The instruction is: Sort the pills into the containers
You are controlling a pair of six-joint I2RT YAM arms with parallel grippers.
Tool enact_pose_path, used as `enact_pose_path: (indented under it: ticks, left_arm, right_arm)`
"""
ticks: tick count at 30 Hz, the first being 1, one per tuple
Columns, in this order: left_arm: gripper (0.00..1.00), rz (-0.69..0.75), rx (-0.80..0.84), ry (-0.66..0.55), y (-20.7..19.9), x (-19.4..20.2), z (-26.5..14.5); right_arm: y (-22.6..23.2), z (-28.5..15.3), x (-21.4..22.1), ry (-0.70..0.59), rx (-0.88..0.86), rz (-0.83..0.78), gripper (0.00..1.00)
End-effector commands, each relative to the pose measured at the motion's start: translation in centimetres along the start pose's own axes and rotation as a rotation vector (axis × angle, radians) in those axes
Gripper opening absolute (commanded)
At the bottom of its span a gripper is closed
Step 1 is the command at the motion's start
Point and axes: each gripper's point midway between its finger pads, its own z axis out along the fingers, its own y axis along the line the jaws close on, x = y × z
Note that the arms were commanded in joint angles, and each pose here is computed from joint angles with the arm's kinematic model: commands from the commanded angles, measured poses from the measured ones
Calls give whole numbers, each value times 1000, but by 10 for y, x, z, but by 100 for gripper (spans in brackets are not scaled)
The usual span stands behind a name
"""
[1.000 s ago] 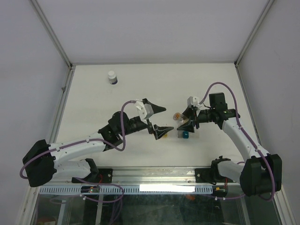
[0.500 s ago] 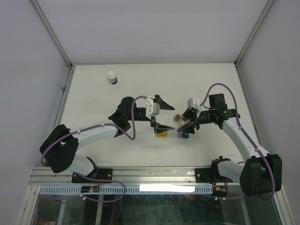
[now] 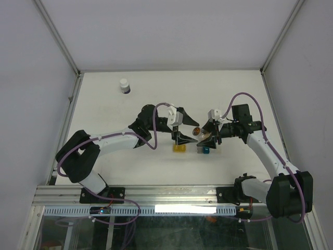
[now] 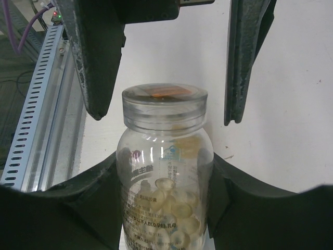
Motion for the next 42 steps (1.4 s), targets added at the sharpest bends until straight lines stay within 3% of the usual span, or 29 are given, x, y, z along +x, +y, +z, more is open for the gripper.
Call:
enact_pose_path:
  ticks: [1,21,27,33,42]
  left_arm:
    - [67,79,36,-87,2,-34,6]
    - [56,53,48,-90,0,-30,13]
    - [39,30,61,-95,-5,-31,16]
    - [0,-11,5,-97,-9,-31,14]
    - [0,-395,-369,-197,9,-45,4]
  right_arm:
    - [-2,-2,-22,-46,-12,-70,0]
    - [-3,-2,-21,-43,-10,-67,0]
    - [-3,-3,-22,-42,-9,-69,0]
    - [-4,-3,-21,-35,-2,-67,0]
    - [-15,-6,-22,-8,56,-47,0]
